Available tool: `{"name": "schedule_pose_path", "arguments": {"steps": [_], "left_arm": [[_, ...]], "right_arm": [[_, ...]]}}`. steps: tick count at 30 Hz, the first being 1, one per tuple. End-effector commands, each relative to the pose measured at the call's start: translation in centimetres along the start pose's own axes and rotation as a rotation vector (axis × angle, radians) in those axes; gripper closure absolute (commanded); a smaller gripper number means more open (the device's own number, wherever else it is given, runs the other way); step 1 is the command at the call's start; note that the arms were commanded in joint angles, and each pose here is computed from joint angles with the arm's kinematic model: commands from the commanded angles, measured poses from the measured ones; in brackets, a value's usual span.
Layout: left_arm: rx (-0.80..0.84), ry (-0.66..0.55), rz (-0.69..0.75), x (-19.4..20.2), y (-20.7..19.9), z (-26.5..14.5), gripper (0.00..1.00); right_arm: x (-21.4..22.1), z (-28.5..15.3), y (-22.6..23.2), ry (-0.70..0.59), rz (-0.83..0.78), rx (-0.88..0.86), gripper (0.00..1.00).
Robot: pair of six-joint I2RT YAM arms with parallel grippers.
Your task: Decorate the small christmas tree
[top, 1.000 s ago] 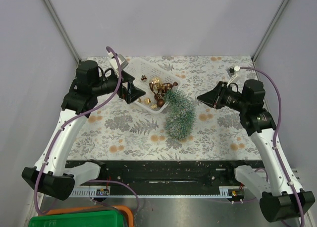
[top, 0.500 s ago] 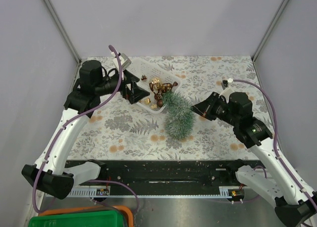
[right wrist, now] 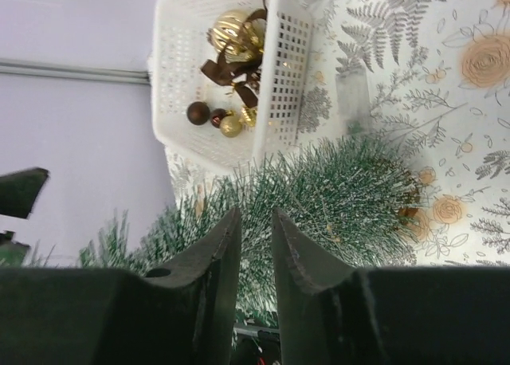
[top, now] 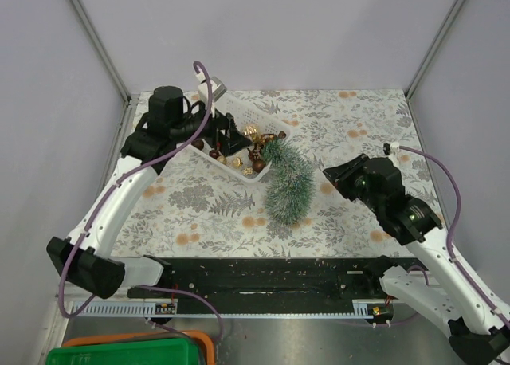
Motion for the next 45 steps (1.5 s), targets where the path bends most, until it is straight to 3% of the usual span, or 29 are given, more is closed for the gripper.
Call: {"name": "schedule_pose_path", "arguments": {"steps": [1,6,10,16,20,23,26,31,37,42,45], "left_arm": [[-0.145,-0.063,0.002,-3.3,1.9,0.9,0.01],[-0.265,-0.046,-0.008,-3.0,4.6,1.9,0.01],[-0.347,-0.021,-0.091,-2.3,6.7,3.4,0.01],[-0.364,0.054,-0.124,-0.8,8.4,7.8,0.01],[-0.340,0.065,-0.144,0.2,9.4,10.8,0.01],[-0.319,0.063,-0.166,1.0,10.3,12.6,0.12],[-0.304,0.052,-0.173,1.8,11.3,14.3,0.35],[-0.312,0.052,-0.179,2.9,13.5,16.7,0.58],[-0.313,0.082,-0.196,4.4,15.0,18.3,0.60],[-0.318,0.118,-0.188,5.9,15.3,18.0,0.53],[-0.325,0.120,-0.165,6.5,15.5,17.5,0.55]], "right_arm": [[-0.5,0.6,1.2,-0.032,0.023,0.057,0.69],[1.7,1.9,2.0,0.061,-0.046,0.032,0.66],[2.8,2.1,0.4,0.098,-0.119,0.117,0.63],[-3.1,-2.1,-1.5,-0.171,-0.299,0.281,0.47],[-5.0,-3.5,-0.9,-0.225,-0.355,0.295,0.45],[-5.5,-4.1,-1.5,-0.255,-0.376,0.319,0.46],[-5.6,-4.6,-2.1,-0.285,-0.363,0.315,0.47],[-5.6,-4.8,-2.4,-0.297,-0.369,0.308,0.48],[-6.0,-4.6,-2.0,-0.306,-0.397,0.317,0.48],[-6.1,-4.6,-1.7,-0.311,-0.403,0.306,0.48],[-6.0,-4.5,-1.6,-0.305,-0.406,0.298,0.48]]}}
Point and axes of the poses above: each gripper's point midway between its finger pads, its own z axis out along the fingers, its own y axis along the line the jaws close on, x = y × z, the point moved 5 cm from there along -z, back along the fingers, and after that the axes turned 14 degrees about -z, right-handed, at the moved point
